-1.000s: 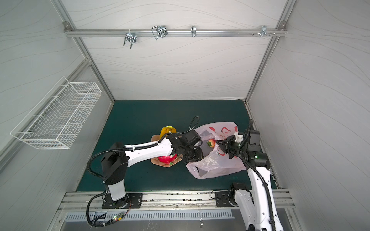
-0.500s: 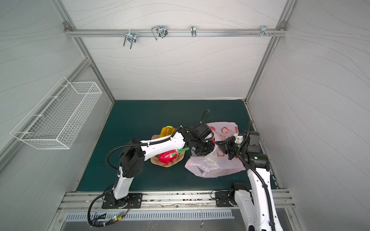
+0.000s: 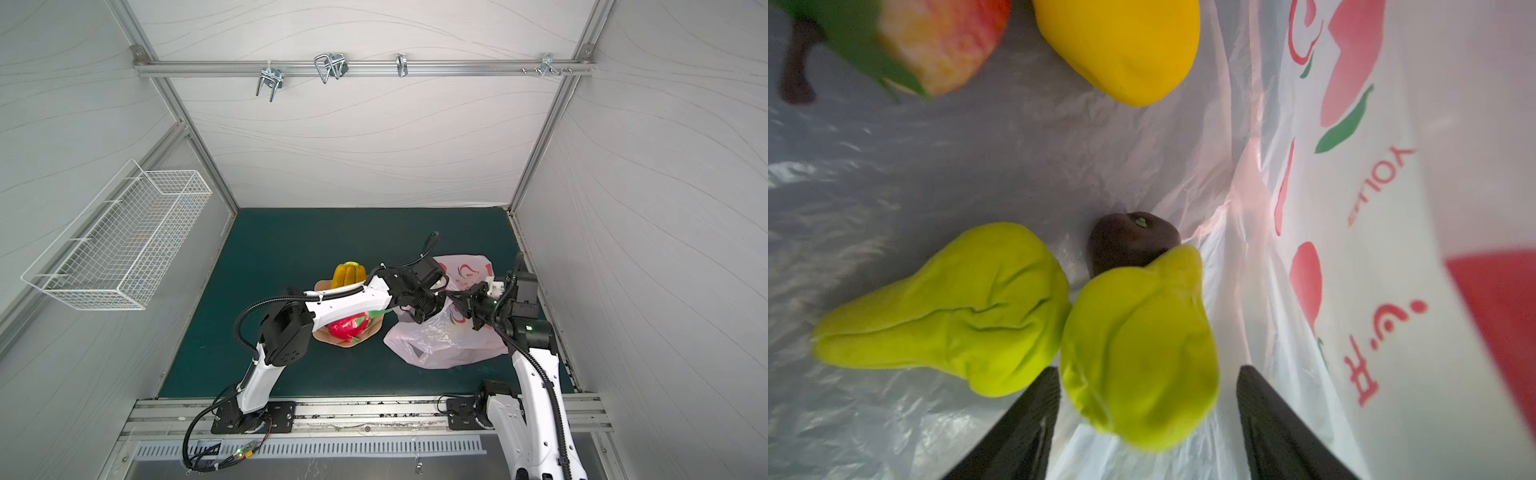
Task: Place the fruits into the plastic bag
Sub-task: Place the fruit in the plastic bag.
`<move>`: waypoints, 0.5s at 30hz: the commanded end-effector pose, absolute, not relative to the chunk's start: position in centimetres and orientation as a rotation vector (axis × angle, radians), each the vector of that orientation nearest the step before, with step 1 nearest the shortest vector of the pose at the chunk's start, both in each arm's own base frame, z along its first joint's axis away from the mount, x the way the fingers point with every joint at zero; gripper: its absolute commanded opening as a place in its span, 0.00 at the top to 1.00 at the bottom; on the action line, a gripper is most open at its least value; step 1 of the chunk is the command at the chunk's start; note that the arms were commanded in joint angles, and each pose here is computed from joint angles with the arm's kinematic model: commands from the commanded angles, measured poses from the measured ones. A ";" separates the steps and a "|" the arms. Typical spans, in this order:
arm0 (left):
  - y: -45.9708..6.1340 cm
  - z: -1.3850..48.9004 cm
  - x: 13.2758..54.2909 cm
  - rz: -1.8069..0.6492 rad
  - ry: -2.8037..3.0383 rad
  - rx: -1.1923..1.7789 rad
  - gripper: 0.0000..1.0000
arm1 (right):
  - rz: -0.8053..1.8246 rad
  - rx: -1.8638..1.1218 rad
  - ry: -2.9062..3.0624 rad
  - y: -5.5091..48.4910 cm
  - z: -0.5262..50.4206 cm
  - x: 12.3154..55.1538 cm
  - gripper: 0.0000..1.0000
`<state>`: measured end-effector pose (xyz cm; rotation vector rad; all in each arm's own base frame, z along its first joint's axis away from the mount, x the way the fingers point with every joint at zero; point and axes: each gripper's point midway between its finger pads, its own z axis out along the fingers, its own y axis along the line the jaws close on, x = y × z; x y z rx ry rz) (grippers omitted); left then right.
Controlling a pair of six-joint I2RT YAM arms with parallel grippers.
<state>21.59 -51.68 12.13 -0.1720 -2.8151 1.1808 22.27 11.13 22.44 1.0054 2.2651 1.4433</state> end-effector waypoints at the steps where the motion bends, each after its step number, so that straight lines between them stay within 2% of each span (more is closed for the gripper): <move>1: -53.3 12.6 21.5 1.262 -2.764 -0.163 0.24 | 1.474 1.015 2.264 11.4 22.6 22.4 1.00; 6: -53.1 12.9 21.3 1.277 -2.749 -0.145 0.17 | 1.483 1.012 2.256 11.5 22.9 22.6 1.00; 15: -51.3 14.4 21.7 1.290 -2.774 -0.152 0.14 | 1.498 1.021 2.254 11.6 23.1 22.4 1.00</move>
